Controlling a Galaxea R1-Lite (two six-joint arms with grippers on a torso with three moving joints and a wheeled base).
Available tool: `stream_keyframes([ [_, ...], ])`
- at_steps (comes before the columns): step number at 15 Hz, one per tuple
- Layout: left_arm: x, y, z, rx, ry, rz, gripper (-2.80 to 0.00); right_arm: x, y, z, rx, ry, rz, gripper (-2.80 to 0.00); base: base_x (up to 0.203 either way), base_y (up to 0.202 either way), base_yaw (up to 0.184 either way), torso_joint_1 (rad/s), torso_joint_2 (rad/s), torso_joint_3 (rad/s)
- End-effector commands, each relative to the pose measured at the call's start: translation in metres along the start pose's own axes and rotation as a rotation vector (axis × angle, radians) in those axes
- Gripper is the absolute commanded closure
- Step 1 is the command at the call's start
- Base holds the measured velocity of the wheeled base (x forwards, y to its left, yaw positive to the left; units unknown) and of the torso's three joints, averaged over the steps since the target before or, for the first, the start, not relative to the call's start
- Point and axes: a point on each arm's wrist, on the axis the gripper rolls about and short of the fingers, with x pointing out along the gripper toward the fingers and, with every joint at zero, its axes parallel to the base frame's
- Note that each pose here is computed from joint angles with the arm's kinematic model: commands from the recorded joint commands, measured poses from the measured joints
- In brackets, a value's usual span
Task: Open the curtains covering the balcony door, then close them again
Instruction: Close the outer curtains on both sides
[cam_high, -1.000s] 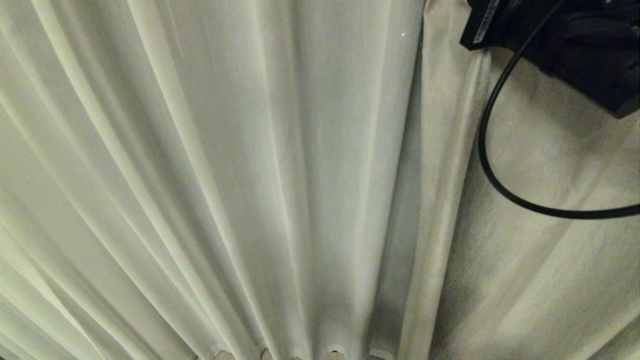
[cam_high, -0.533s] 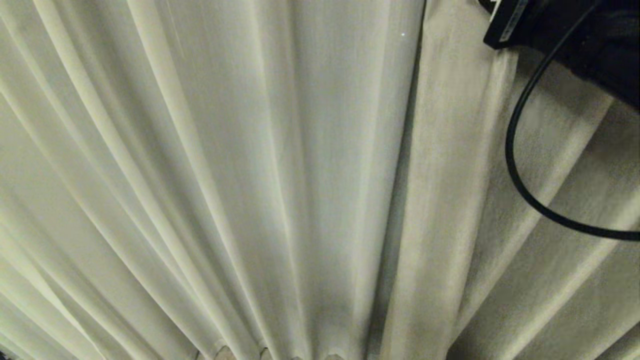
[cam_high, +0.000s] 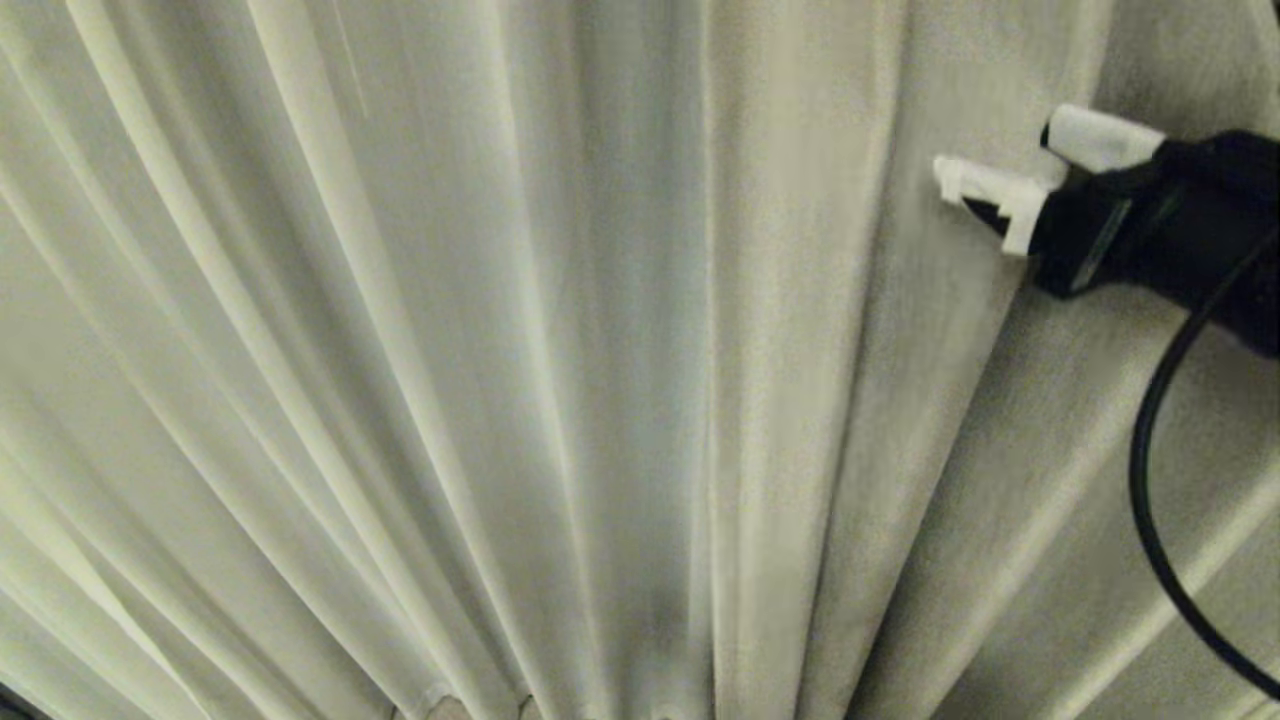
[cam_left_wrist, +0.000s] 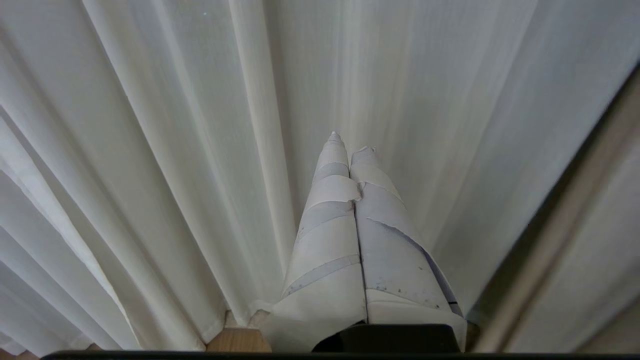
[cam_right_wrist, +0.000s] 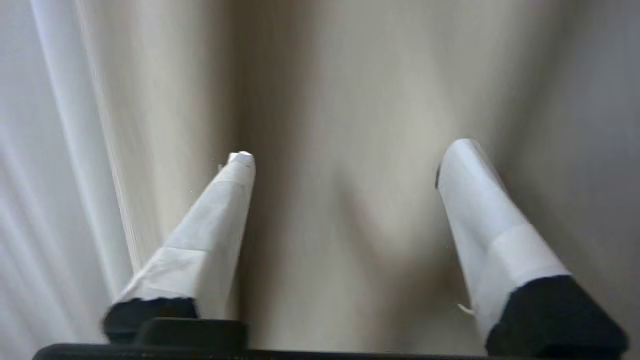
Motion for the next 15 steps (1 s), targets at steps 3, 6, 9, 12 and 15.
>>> stream_keyframes([
  [3,0.000,0.000,0.000,0.000,0.000,0.000,0.00,-0.086,-0.003,-0.054,-0.029,0.135,0.022,-2.80,0.000,0.000,0.000,0.000,0.00,0.000],
  [6,0.000,0.000,0.000,0.000,0.000,-0.001,0.00,-0.114,-0.004,-0.074,-0.033,0.171,0.027,-2.80,0.000,0.000,0.000,0.000,0.00,0.000],
  [9,0.000,0.000,0.000,0.000,0.000,0.000,0.00,-0.117,-0.005,-0.076,-0.034,0.184,0.022,-2.80,0.000,0.000,0.000,0.000,0.00,0.000],
  [12,0.000,0.000,0.000,0.000,0.000,0.000,0.00,-0.129,-0.019,-0.087,-0.029,0.297,-0.096,-2.80,0.000,0.000,0.000,0.000,0.00,0.000],
  [15,0.000,0.000,0.000,0.000,0.000,0.000,0.00,-0.141,-0.034,-0.097,0.066,0.411,-0.267,0.00,0.000,0.000,0.000,0.000,0.00,0.000],
])
